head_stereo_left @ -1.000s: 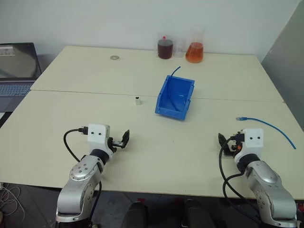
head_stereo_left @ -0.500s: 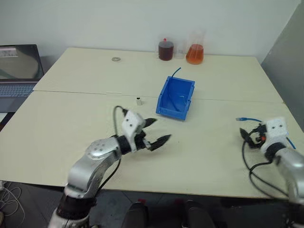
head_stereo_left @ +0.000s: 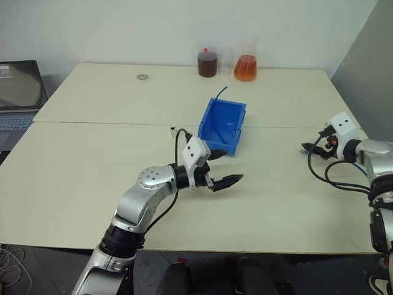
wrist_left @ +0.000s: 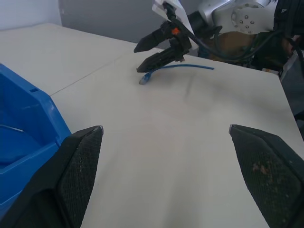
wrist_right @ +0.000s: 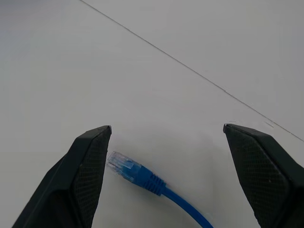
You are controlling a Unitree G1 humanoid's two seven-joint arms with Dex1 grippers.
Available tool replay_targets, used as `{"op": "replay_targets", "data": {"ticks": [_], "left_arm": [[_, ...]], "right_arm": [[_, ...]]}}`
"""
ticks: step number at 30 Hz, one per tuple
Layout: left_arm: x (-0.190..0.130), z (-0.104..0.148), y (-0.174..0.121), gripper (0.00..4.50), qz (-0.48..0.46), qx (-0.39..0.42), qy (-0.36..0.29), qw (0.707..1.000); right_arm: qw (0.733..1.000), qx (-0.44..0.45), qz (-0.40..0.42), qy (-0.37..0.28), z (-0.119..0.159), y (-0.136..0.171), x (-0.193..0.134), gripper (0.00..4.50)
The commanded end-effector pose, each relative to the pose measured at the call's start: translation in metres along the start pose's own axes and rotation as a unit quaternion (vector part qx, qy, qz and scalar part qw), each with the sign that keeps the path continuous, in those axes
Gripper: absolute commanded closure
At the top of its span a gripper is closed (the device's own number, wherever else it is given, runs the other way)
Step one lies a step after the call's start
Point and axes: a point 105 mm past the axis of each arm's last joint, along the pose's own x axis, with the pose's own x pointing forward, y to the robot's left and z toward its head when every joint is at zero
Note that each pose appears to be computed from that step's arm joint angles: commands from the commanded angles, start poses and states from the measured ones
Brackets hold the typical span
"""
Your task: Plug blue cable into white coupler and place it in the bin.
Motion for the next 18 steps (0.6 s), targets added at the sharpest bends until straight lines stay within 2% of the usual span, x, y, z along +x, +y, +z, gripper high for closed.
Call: {"op": "replay_targets", "data": {"ticks": [1,5,13,18], "left_arm": [[-0.009,0.013,-0.006,0.0,0.002,0.006,-0.022,1.0],[-0.014,0.012,-0.004,0.0,0.023,-0.005,-0.024,0.999],[-0.014,0.012,-0.005,0.0,0.03,-0.011,-0.027,0.999],[-0.016,0.01,-0.005,0.0,0.036,-0.019,-0.024,0.999]], "right_arm": [[0.999,-0.025,0.015,0.024,0.01,-0.007,-0.006,0.48],[0.998,-0.036,0.029,0.053,0.011,-0.01,-0.012,0.48],[0.995,0.01,0.033,0.093,0.004,-0.011,-0.016,0.48],[0.991,0.019,0.04,0.124,-0.012,-0.009,-0.019,0.48]]}}
